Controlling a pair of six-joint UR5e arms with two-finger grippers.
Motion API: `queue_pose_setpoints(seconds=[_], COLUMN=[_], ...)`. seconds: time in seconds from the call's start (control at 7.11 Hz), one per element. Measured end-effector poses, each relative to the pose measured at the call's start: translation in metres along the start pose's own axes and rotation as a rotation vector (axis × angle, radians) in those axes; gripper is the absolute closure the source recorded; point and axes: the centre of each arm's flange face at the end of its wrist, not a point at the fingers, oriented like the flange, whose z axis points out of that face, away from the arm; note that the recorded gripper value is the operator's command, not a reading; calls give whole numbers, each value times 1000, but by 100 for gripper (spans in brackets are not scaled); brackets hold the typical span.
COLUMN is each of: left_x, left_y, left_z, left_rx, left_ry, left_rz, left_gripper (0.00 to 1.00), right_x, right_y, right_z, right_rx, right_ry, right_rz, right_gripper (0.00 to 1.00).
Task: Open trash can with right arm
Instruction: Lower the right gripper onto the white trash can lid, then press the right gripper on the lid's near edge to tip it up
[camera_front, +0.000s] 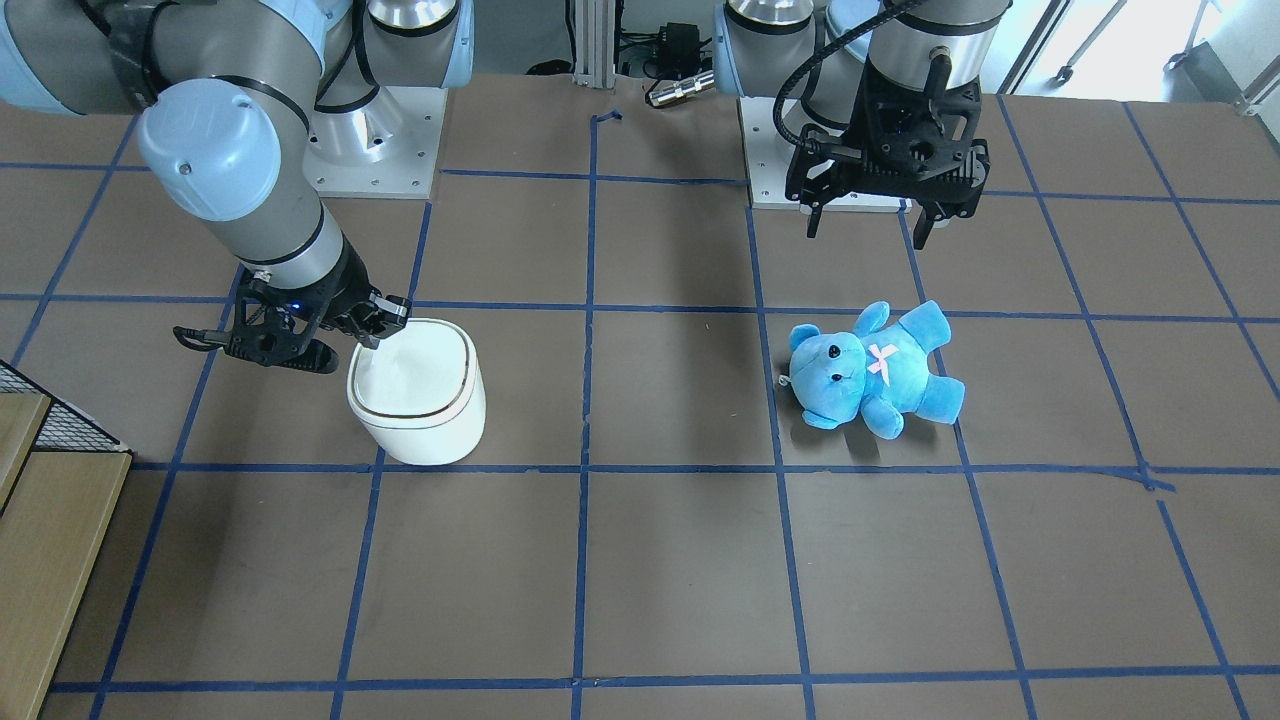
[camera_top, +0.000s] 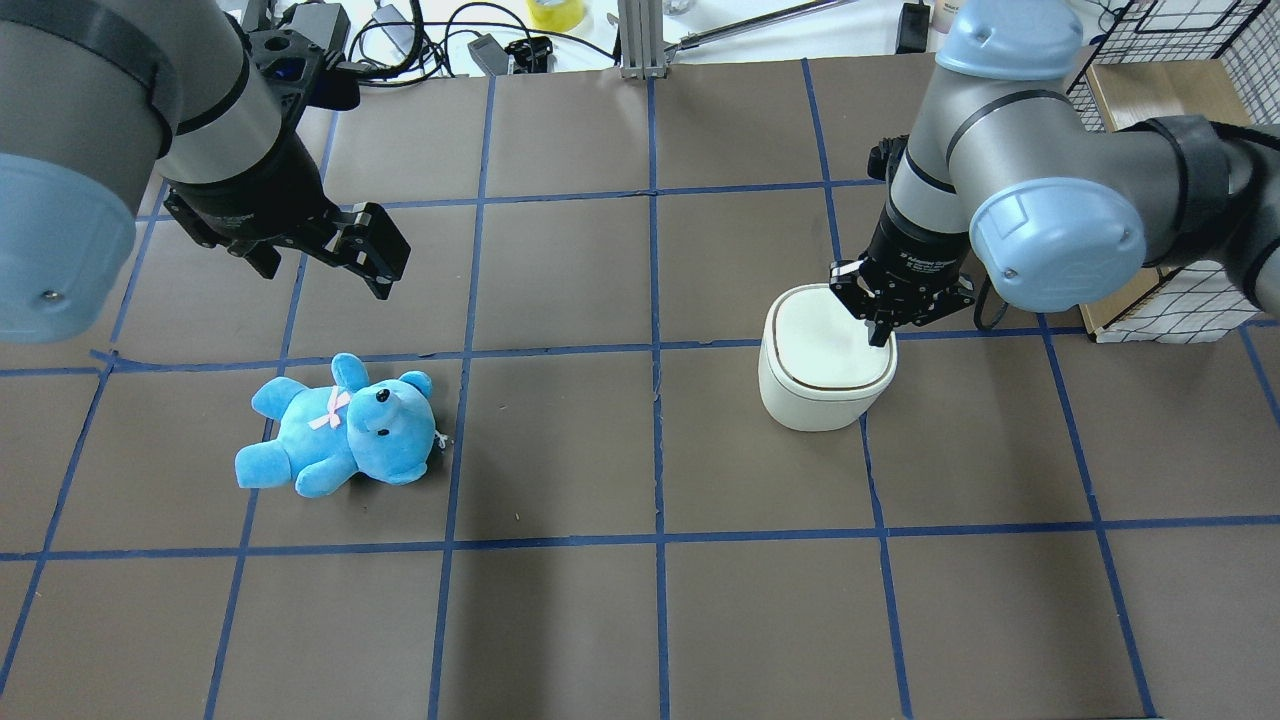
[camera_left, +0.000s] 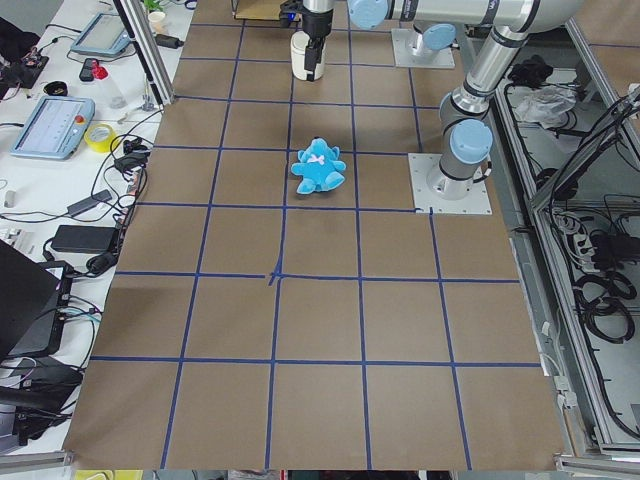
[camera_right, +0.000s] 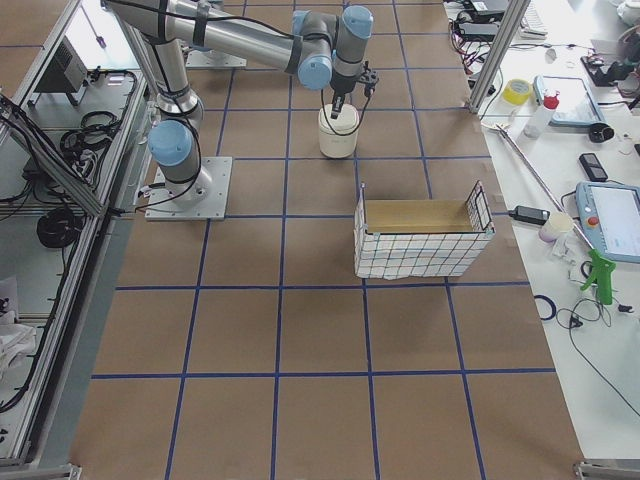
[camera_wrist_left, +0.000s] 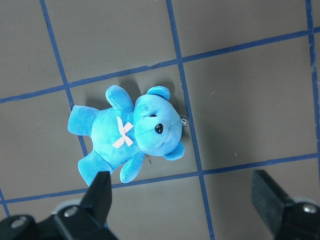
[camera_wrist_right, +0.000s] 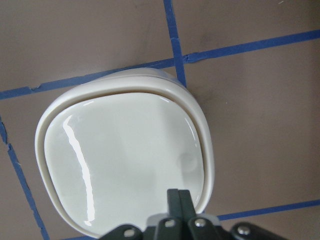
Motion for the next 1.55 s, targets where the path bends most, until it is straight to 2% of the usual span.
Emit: queue_pose_setpoints(seconds=[0.7, 1.41, 1.55], left_x=[0, 0, 0], left_y=[0, 0, 0], left_z=[0, 0, 0], left_rx=[0, 0, 0], left_ry=[0, 0, 0], left_rz=[0, 0, 0], left_gripper=[0, 0, 0], right_x=[1, 0, -1], right_y=[-6, -11, -13], right_z=[19, 19, 10], right_rx=[-29, -22, -6], right_ry=[11, 8, 2], right_rz=[2, 10, 13], right_gripper=[100, 99, 76])
